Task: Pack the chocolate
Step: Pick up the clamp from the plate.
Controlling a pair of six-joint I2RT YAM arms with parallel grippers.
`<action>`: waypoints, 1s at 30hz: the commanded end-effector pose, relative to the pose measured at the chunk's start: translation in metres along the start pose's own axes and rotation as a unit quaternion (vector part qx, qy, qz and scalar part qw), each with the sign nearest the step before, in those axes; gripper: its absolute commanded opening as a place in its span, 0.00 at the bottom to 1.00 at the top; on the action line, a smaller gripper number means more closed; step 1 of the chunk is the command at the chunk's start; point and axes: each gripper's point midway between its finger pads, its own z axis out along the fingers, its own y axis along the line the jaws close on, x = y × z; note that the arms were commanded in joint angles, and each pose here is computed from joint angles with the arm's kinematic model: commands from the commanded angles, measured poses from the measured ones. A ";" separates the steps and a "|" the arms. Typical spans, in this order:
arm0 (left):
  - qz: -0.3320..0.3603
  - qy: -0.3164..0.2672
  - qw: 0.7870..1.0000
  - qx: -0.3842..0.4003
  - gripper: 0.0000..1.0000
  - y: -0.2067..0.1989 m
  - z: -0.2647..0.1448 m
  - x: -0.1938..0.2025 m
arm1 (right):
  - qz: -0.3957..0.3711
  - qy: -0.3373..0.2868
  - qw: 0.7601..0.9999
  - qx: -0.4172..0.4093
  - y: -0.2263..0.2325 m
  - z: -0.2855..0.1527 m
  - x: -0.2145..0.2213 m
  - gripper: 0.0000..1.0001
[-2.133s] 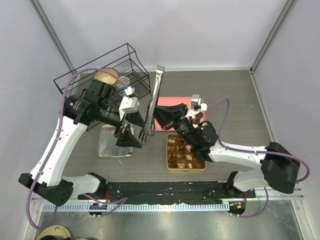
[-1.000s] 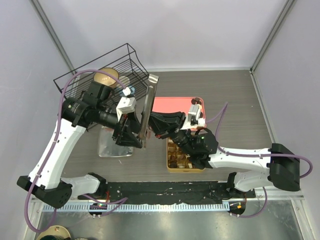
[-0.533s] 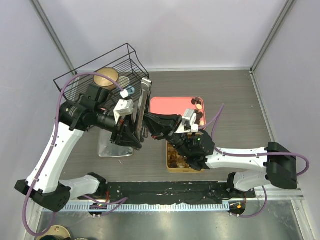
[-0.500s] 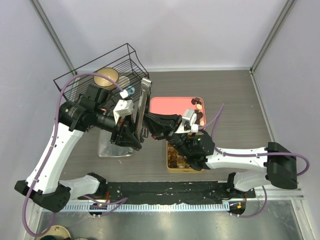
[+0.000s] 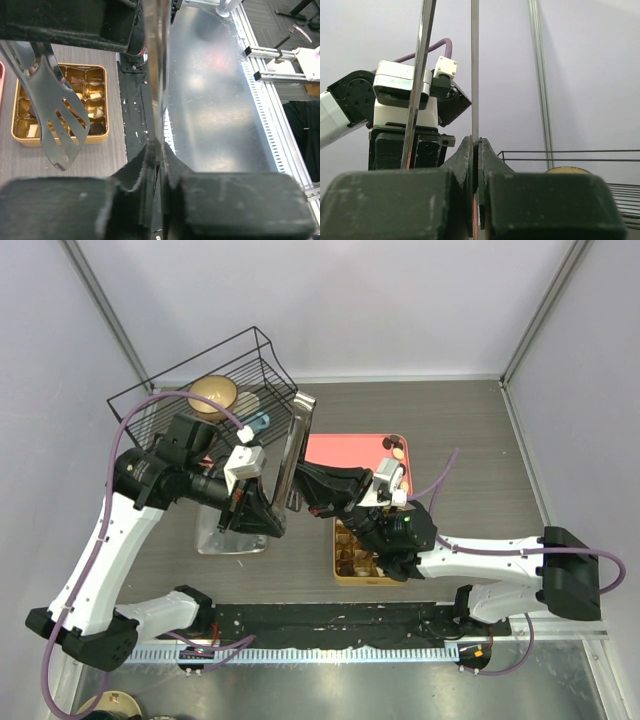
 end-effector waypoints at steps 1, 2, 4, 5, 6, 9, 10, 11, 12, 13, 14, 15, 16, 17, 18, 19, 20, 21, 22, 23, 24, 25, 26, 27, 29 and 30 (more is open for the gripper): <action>-0.124 0.034 0.991 0.030 0.06 -0.043 -0.007 0.022 | 0.028 -0.061 0.998 0.001 0.003 0.009 -0.043 0.01; -0.124 0.034 0.991 0.030 0.04 -0.042 -0.007 0.020 | 0.030 -0.058 0.998 -0.001 0.005 0.009 -0.041 0.01; -0.119 0.039 0.992 0.022 0.00 -0.041 -0.008 0.020 | 0.037 -0.052 0.998 0.004 0.002 0.005 -0.042 0.05; -0.118 0.041 0.992 0.019 0.00 -0.040 -0.009 0.020 | 0.033 -0.039 0.999 0.008 0.000 0.003 -0.038 0.08; -0.114 0.045 0.992 0.012 0.00 -0.039 -0.010 0.020 | 0.031 -0.030 0.999 0.008 -0.001 0.000 -0.037 0.15; -0.114 0.054 0.992 0.002 0.00 -0.032 -0.011 0.020 | 0.029 0.016 0.999 0.011 -0.005 -0.015 -0.042 0.28; -0.114 0.065 0.991 -0.010 0.00 -0.027 -0.012 0.023 | 0.025 0.032 0.999 0.012 -0.006 -0.018 -0.043 0.31; -0.114 0.072 0.991 -0.018 0.00 -0.022 -0.012 0.025 | 0.016 0.064 0.998 0.009 -0.007 -0.026 -0.045 0.34; -0.123 0.082 0.989 -0.026 0.00 -0.013 -0.012 0.026 | 0.009 0.080 0.997 0.002 -0.005 -0.029 -0.045 0.36; -0.126 0.100 0.986 -0.043 0.00 -0.006 -0.014 0.032 | 0.004 0.091 0.996 -0.002 -0.004 -0.030 -0.050 0.44; -0.128 0.108 0.985 -0.050 0.00 -0.001 -0.015 0.034 | -0.017 0.133 0.991 -0.005 -0.007 -0.039 -0.042 0.48; -0.129 0.114 0.983 -0.056 0.00 0.005 -0.015 0.037 | -0.024 0.151 0.988 -0.017 -0.004 -0.042 -0.041 0.51; -0.127 0.120 0.983 -0.063 0.00 0.008 -0.016 0.039 | -0.029 0.159 0.987 -0.023 -0.002 -0.040 -0.048 0.57; -0.122 0.127 0.982 -0.072 0.00 0.011 -0.017 0.041 | -0.045 0.201 0.978 -0.027 -0.004 -0.049 -0.035 0.59; -0.117 0.129 0.982 -0.077 0.00 0.013 -0.018 0.042 | -0.050 0.210 0.976 -0.027 -0.005 -0.051 -0.038 0.62; -0.113 0.130 0.982 -0.080 0.00 0.012 -0.019 0.042 | -0.055 0.212 0.975 -0.026 -0.006 -0.048 -0.045 0.67; -0.110 0.136 0.981 -0.087 0.01 0.014 -0.021 0.043 | -0.065 0.230 0.971 -0.028 -0.007 -0.053 -0.041 0.74; -0.109 0.141 0.980 -0.089 0.00 0.013 -0.021 0.044 | -0.070 0.231 0.970 -0.027 -0.009 -0.054 -0.045 0.80; -0.105 0.146 0.980 -0.089 0.01 0.013 -0.022 0.046 | -0.079 0.239 0.967 -0.028 -0.012 -0.055 -0.049 0.84; -0.099 0.150 0.979 -0.092 0.01 0.013 -0.023 0.046 | -0.087 0.244 0.965 -0.031 -0.013 -0.055 -0.049 0.90; -0.100 0.154 0.979 -0.091 0.01 0.011 -0.024 0.048 | -0.090 0.248 0.964 -0.036 -0.013 -0.055 -0.051 0.93; -0.096 0.159 0.978 -0.091 0.01 0.009 -0.024 0.050 | -0.091 0.257 0.960 -0.058 -0.006 -0.054 -0.053 0.96; -0.094 0.164 0.978 -0.089 0.01 0.008 -0.023 0.053 | -0.093 0.256 0.960 -0.065 -0.007 -0.051 -0.054 0.97; -0.091 0.170 0.977 -0.091 0.01 0.008 -0.024 0.055 | -0.095 0.271 0.955 -0.073 -0.007 -0.052 -0.050 0.99; -0.083 0.175 0.977 -0.085 0.01 0.003 -0.022 0.057 | -0.078 0.298 0.944 -0.117 0.005 -0.048 -0.043 0.99; -0.082 0.177 0.977 -0.081 0.01 0.002 -0.022 0.058 | -0.079 0.309 0.941 -0.110 -0.007 -0.045 -0.039 0.99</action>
